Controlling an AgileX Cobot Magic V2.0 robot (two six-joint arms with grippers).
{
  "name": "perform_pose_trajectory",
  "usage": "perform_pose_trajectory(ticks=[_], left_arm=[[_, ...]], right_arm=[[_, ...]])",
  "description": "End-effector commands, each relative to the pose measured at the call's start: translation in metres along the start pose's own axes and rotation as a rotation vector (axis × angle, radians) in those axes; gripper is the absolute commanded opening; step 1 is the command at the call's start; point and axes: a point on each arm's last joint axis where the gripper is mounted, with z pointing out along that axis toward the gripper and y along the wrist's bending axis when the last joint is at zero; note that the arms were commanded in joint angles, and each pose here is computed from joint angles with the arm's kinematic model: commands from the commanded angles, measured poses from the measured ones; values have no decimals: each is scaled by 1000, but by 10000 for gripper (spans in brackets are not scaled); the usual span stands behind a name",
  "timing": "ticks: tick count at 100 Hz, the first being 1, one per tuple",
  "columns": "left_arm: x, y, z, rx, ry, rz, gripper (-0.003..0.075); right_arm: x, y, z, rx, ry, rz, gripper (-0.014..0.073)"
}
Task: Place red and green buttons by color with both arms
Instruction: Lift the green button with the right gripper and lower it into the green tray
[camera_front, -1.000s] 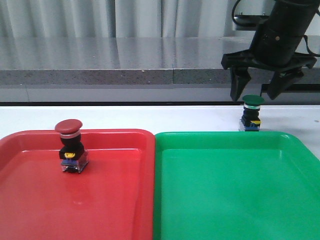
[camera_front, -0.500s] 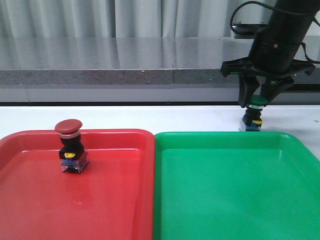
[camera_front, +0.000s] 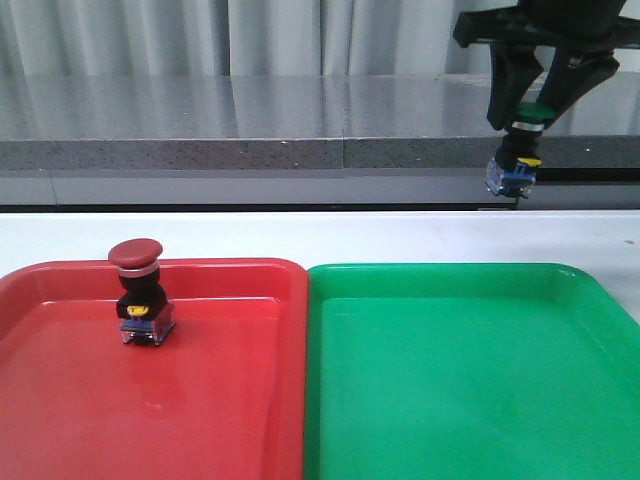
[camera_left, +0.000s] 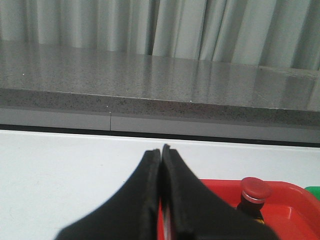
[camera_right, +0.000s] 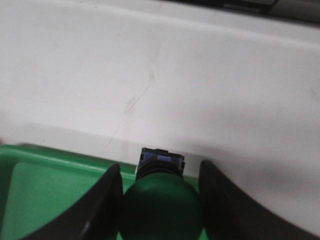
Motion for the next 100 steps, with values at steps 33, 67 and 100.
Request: perform_pose_trajectory(ticks=[33, 67, 100], left_arm=[[6, 0, -1, 13, -62, -6, -20], [6, 0, -1, 13, -62, -6, -19], [6, 0, -1, 13, -62, -6, -19]], right_arm=[[51, 47, -29, -98, -82, 13, 181], [66, 51, 1, -100, -56, 29, 181], [72, 51, 32, -75, 39, 26, 181]])
